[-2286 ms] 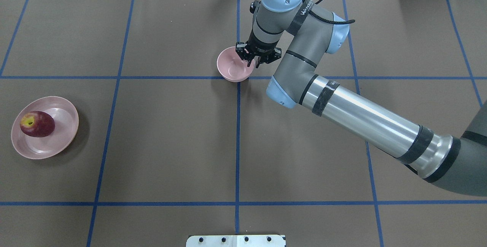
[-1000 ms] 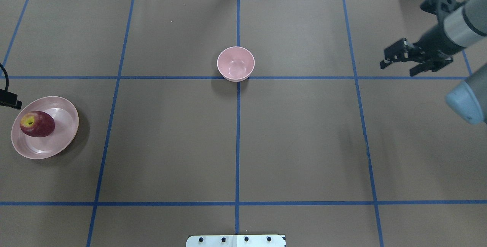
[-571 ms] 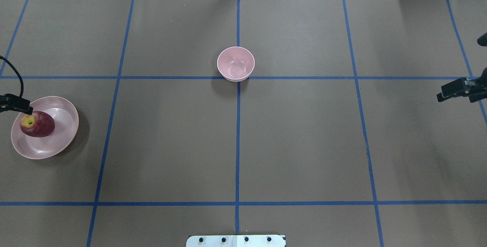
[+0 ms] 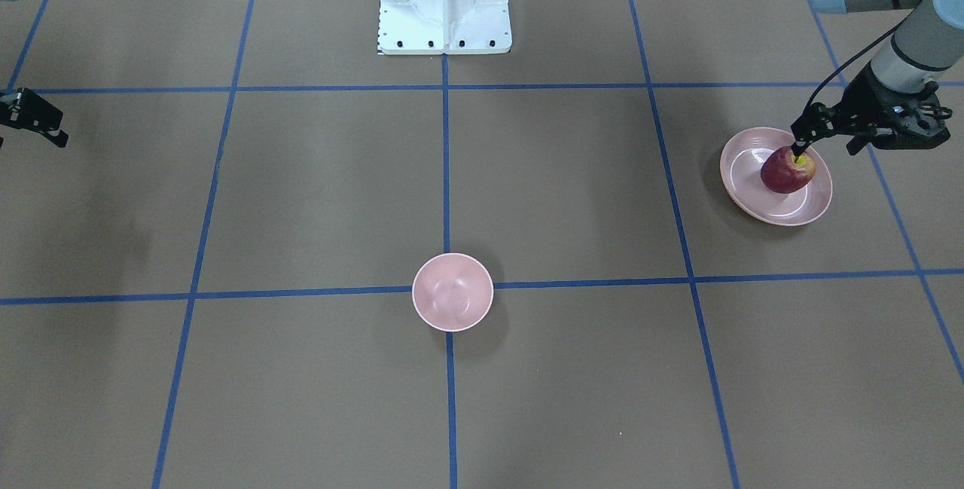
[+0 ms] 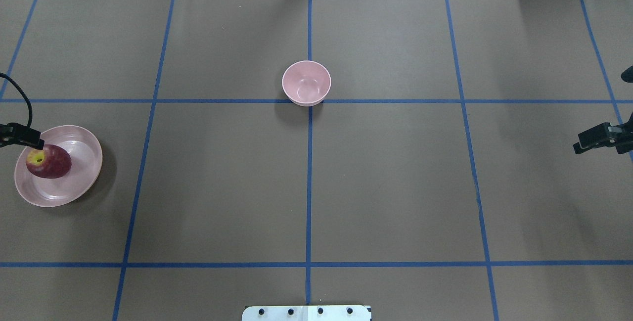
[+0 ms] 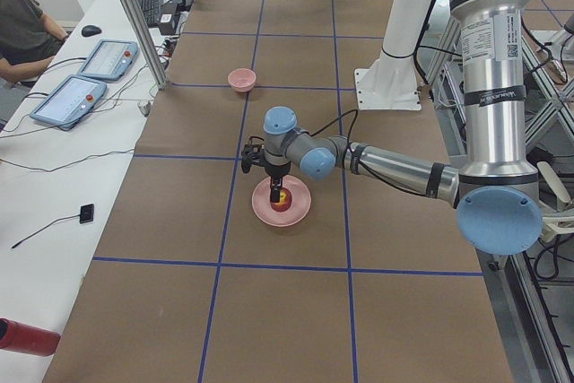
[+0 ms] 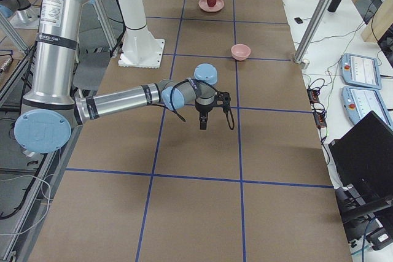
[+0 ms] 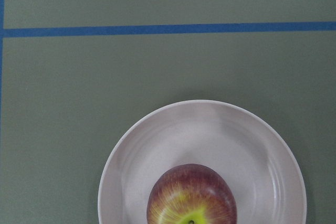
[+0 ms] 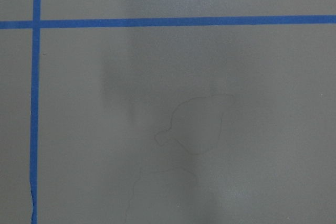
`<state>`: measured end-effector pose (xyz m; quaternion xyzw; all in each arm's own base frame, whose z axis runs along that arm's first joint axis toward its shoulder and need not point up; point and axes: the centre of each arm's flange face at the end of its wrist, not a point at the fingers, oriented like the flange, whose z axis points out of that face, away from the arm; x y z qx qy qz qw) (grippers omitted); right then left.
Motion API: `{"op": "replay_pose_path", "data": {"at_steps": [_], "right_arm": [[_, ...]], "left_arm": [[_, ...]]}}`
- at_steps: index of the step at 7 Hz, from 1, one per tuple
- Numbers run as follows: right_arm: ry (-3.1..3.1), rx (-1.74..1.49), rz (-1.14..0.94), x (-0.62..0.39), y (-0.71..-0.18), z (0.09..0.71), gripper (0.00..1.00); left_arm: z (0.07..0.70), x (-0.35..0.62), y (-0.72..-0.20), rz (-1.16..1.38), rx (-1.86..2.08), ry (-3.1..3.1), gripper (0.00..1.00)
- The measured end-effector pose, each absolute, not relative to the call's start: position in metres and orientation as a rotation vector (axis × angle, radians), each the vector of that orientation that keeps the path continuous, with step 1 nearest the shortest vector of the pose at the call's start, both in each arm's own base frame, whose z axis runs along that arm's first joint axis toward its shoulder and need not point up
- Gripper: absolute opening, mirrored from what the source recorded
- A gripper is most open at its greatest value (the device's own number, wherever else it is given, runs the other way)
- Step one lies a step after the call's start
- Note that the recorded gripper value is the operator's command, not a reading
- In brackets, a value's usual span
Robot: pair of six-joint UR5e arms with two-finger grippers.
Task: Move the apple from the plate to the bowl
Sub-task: 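Lower the left gripper over the red apple on the plate and grasp it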
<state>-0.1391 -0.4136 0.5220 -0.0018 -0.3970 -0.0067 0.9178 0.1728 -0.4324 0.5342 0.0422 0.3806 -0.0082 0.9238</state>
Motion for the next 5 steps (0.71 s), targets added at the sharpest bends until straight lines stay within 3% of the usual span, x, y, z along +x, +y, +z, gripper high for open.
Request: {"op": "replay_pose_path", "data": {"at_steps": [5], "right_arm": [[-0.912,-0.065,-0.033,-0.139,-0.409,0.512,1.0]], "left_arm": [[0.546,0.185,-0.431,-0.006,0.071,0.763,0.98]]}}
